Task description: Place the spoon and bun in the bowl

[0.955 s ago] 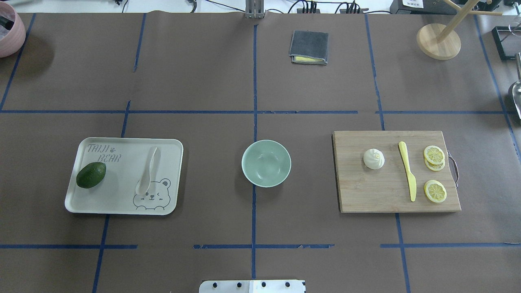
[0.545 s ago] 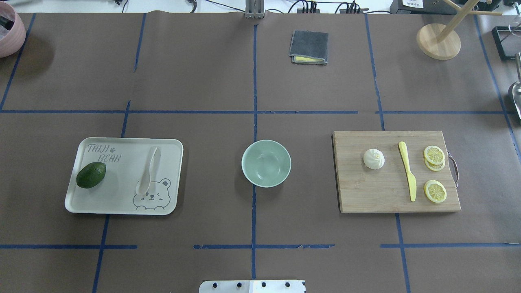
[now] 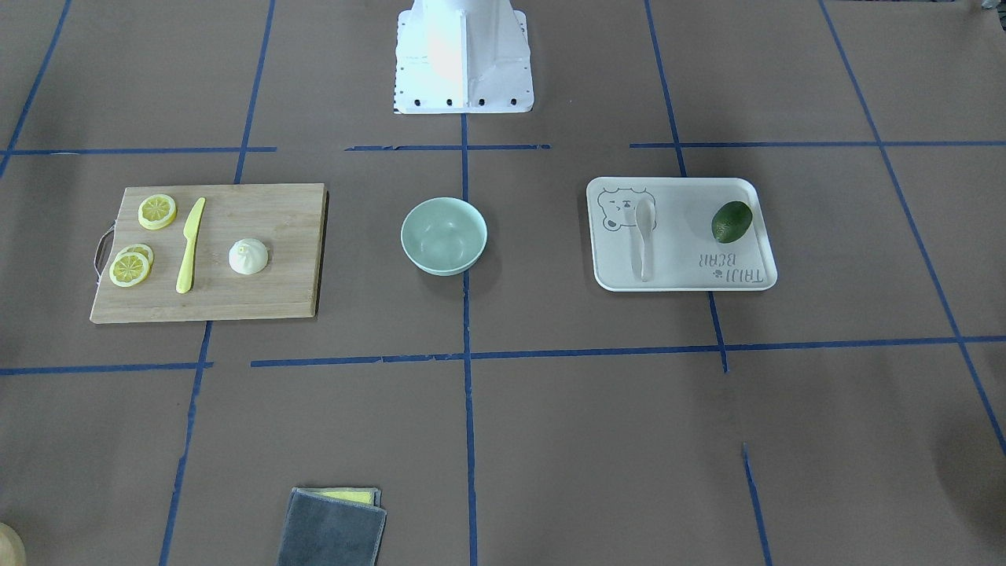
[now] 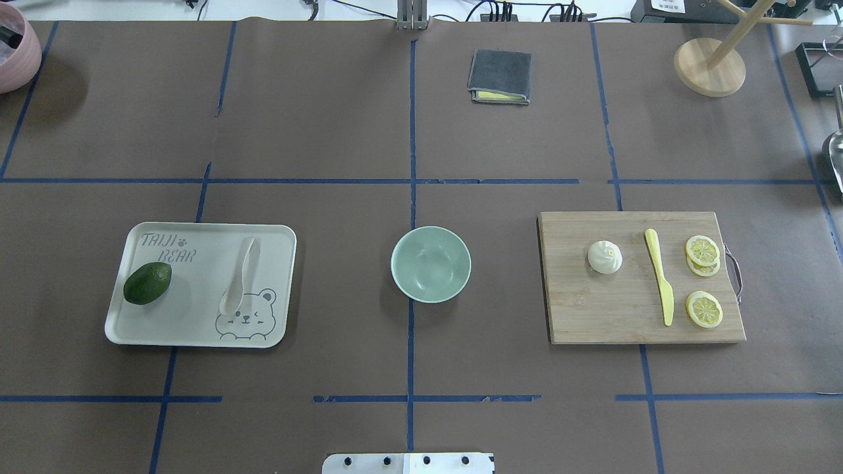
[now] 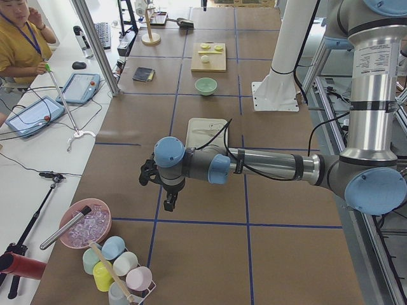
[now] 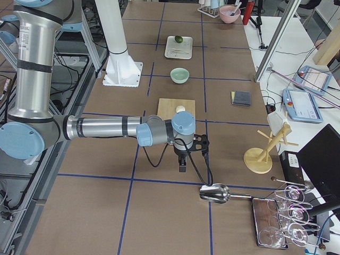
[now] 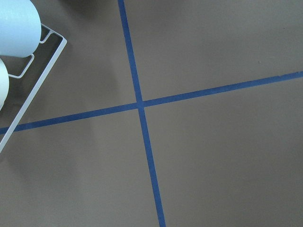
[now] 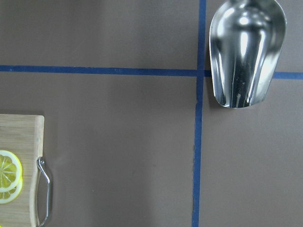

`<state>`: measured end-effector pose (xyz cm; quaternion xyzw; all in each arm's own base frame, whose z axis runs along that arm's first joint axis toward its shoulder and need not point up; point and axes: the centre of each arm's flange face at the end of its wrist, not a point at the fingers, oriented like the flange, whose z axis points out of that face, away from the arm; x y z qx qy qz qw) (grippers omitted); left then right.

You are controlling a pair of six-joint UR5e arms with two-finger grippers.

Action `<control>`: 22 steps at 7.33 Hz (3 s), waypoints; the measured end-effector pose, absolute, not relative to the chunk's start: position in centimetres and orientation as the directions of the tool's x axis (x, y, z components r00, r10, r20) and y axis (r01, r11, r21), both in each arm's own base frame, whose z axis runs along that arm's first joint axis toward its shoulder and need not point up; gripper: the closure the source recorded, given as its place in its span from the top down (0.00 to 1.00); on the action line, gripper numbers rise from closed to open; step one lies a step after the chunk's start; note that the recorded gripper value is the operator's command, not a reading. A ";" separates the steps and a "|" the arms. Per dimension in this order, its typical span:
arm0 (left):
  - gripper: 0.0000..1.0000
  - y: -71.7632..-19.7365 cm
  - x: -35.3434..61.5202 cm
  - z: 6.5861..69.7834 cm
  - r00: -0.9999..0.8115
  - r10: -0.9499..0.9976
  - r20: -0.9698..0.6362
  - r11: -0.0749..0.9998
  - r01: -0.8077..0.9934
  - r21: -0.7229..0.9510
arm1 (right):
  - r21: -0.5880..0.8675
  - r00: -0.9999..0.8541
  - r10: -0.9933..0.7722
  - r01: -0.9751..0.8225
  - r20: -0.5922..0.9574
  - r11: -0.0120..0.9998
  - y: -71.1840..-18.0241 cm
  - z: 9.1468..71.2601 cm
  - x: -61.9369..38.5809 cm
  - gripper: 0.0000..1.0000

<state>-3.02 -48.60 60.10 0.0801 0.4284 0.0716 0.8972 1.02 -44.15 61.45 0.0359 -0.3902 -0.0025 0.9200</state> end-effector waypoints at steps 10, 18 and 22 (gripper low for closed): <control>0.95 -48.9 20.5 43.7 0.513 0.260 -0.818 0.962 -0.063 0.266 | 0.256 0.656 -0.201 0.012 0.727 0.967 -43.1 60.2 -0.7 1.00; 0.70 -45.3 43.2 40.4 0.610 0.218 -0.762 0.975 -0.106 0.195 | 0.259 0.641 -0.210 0.018 0.739 0.966 -41.9 61.4 -0.9 1.00; 0.00 -44.8 44.6 40.0 0.631 0.211 -0.747 0.977 -0.131 0.166 | 0.256 0.641 -0.207 0.018 0.739 0.967 -41.9 61.5 -0.9 1.00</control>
